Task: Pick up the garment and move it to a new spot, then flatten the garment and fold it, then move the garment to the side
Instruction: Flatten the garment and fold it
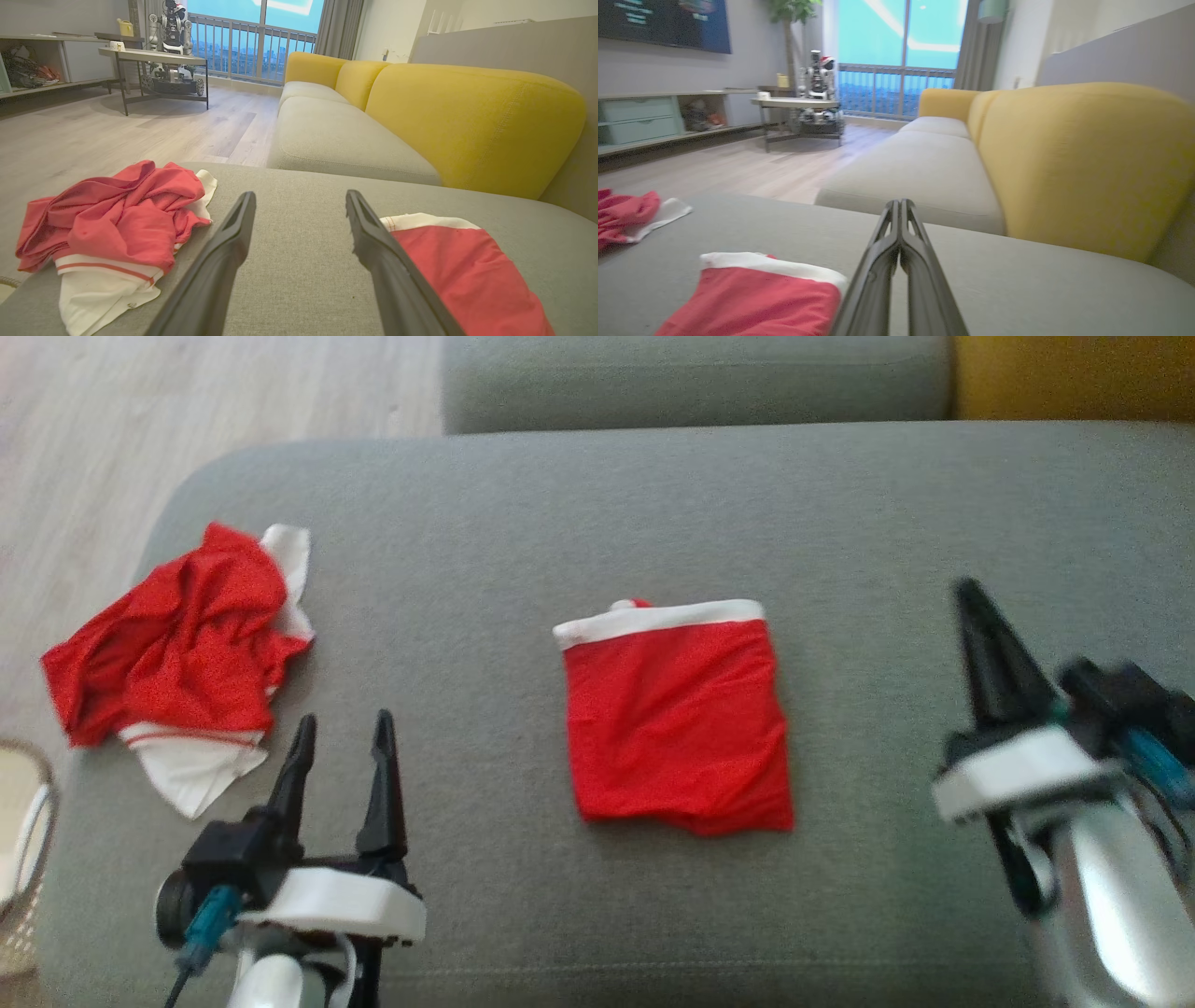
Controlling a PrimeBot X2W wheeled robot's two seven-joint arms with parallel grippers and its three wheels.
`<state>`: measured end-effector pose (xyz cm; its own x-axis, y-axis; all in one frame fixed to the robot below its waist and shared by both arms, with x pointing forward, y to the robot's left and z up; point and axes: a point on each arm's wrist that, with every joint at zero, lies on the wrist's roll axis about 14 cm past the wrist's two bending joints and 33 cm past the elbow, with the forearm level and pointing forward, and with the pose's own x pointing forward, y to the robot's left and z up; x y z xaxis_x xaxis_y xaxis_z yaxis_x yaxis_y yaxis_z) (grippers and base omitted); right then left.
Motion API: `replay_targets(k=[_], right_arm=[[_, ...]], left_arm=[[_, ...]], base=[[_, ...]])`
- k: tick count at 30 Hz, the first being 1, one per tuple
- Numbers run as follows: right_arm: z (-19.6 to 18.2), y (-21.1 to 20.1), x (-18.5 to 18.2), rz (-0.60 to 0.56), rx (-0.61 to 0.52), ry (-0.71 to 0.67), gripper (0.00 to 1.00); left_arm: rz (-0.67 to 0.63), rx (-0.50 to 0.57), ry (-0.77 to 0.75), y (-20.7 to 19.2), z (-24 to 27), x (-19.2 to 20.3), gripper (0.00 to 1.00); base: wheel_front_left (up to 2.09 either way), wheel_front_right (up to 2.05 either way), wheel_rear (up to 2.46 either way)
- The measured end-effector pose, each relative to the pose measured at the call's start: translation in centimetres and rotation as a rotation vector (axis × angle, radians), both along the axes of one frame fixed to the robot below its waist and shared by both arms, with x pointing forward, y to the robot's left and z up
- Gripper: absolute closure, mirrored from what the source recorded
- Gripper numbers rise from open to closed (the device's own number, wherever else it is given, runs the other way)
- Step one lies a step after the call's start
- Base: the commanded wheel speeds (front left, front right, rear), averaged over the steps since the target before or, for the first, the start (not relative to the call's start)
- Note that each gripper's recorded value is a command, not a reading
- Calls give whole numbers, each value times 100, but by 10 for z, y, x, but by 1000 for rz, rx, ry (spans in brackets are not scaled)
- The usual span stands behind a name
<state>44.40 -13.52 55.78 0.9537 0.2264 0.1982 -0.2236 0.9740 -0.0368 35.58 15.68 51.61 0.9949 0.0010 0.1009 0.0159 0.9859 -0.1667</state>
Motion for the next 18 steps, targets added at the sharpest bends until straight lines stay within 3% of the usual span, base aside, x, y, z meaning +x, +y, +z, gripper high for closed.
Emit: replay_targets(k=[6, 8, 9, 18], right_arm=[[4, -57, -50, -188, 25, -40, 100], [7, -68, -60, -222, 12, -50, 26], [6, -71, -63, -231, 0, -49, 0], [-22, -71, -80, -237, 2, 34, 0]], left_arm=[[-3, -24, -13, -5, 5, -2, 0], [-7, -31, -9, -7, 4, -2, 0], [-8, -31, -7, -7, 3, -2, 0], [11, 10, 10, -3, -3, -12, 0]], base=[[0, 0, 0], [0, 0, 0], [0, 0, 0], [0, 0, 0]])
